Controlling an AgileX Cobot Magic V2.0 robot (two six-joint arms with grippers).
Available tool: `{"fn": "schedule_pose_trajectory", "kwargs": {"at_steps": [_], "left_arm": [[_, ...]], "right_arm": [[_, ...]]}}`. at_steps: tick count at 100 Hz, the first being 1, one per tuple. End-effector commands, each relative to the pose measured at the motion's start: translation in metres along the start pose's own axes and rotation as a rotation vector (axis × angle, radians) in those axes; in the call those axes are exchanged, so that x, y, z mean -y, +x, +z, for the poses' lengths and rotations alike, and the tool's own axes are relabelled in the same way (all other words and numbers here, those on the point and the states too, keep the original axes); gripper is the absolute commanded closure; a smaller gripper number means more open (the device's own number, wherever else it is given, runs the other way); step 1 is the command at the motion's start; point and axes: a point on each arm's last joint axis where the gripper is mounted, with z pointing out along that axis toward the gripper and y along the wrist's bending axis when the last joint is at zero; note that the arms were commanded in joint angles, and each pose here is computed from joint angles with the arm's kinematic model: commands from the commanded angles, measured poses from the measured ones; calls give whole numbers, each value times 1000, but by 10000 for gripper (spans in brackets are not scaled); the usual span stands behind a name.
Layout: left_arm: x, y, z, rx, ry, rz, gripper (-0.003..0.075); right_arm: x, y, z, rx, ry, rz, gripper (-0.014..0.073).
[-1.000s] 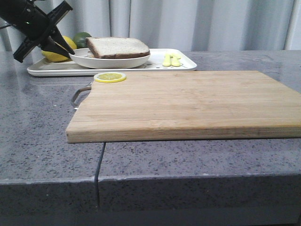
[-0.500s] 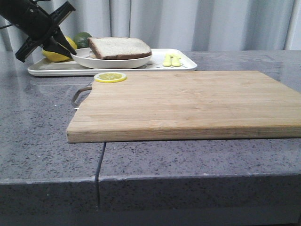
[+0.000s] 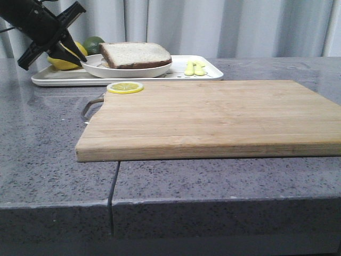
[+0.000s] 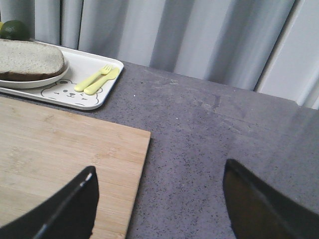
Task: Place bread and move sandwich to tray
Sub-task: 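Lower the plate onto the white tray beside the lemon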
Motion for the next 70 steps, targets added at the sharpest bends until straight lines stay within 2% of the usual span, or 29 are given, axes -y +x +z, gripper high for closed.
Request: {"fn": "schedule_pose_trajectory", "kwargs": {"at_steps": [1,38,70], "left_arm": [[38,-9,-35,106,90,26,592],[36,-8,-36,87,82,30,353],[38,-11,-51,88,84,37,330]], "right_arm": [[2,-15,-2,101,17,-9,75],[2,-15,-2,101,17,-9,75],[2,-15,-2,101,17,-9,75]]}}
